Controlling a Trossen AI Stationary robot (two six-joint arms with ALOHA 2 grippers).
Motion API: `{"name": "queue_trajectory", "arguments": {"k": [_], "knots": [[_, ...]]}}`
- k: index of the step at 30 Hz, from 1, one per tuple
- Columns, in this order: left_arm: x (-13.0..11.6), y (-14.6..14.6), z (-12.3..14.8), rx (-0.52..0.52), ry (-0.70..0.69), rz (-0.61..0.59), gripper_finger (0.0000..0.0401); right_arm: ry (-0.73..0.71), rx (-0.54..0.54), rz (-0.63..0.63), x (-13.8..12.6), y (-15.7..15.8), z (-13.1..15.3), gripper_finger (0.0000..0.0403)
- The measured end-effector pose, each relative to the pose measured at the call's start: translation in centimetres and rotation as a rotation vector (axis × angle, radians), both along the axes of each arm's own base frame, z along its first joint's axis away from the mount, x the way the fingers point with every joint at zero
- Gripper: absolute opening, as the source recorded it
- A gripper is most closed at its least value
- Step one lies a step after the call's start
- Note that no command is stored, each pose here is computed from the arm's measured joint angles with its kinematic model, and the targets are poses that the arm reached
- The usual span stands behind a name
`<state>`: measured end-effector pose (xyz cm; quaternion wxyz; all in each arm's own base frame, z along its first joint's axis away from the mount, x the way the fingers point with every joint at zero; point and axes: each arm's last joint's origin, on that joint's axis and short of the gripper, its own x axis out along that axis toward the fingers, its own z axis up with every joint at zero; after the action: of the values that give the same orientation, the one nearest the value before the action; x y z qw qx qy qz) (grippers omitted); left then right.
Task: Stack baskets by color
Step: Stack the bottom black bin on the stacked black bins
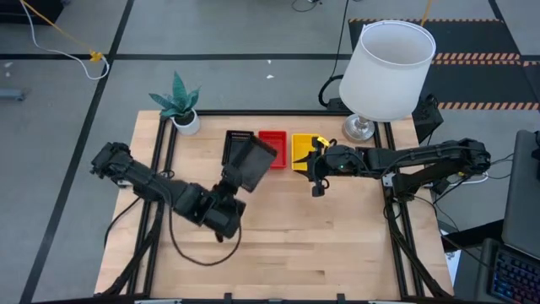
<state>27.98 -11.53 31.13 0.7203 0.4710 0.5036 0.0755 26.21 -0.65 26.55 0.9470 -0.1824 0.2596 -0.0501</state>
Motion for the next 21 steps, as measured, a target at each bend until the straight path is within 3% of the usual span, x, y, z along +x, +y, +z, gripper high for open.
{"name": "queue_trajectory", "arguments": {"k": [4, 10, 21], "knots": [[0.3, 1.6, 0.2, 0.029, -0.009, 0.069, 0.0007, -0.016, 0.001, 0.001, -0.3, 0.0, 0.4, 0.0072], [0.5, 3.5, 0.1, -0.014, -0.065, 0.23, 0.0011, -0.042, 0.005, 0.011, -1.5, 0.3, 1.5, 0.0007], [0.0, 5.6, -0.3, -0.068, -0.119, 0.453, 0.0011, -0.073, 0.024, 0.038, -3.2, 1.2, 2.8, 0.0005]]}}
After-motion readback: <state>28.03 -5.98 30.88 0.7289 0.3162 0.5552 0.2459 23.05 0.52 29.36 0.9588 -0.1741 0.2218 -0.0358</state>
